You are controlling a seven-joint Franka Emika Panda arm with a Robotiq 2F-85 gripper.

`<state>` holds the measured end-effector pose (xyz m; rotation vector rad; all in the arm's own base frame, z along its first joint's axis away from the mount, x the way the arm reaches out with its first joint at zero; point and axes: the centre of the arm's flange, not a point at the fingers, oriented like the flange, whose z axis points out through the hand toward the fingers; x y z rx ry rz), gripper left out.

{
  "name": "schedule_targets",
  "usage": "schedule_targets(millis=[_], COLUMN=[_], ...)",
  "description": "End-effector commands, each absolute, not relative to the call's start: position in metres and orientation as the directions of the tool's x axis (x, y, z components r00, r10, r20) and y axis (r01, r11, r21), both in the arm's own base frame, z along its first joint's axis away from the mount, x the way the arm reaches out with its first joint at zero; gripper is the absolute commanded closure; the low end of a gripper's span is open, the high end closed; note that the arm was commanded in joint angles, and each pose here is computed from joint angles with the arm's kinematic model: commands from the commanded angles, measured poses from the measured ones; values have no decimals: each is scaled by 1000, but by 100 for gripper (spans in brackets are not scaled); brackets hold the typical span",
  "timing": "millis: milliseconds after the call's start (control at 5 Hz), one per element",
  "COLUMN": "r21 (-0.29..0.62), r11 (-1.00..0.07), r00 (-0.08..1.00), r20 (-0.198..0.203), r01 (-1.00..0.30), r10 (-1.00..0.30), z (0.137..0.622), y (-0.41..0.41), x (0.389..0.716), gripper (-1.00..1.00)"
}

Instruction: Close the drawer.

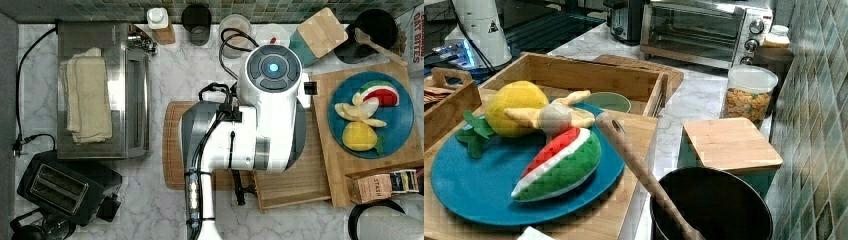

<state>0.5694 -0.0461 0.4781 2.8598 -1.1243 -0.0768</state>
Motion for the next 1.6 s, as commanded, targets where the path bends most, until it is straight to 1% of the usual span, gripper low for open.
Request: schedule_targets(millis=[200,400,600,800,1000,1200,1400,1600], r21=[86,39,-13,-76,-98,-127,-107,31], r11=[-727,-790,-867,-908,-938,-948,-978,-999], r00=[729,789,867,910,941,954,981,992], r20=[-20,-38,-23,1,37,31,57,127], r01=[-681,-612,-499,-413,-332,-292,-177,-9], r10=[-685,-613,-498,-414,-337,-298,-184,-5], z=[477,468,464,455,452,446,425,393], y=[-50,-36,-7,22,59,84,100,111], x=[569,558,544,525,509,499,480,452], gripper=[100,100,100,100,100,100,100,100])
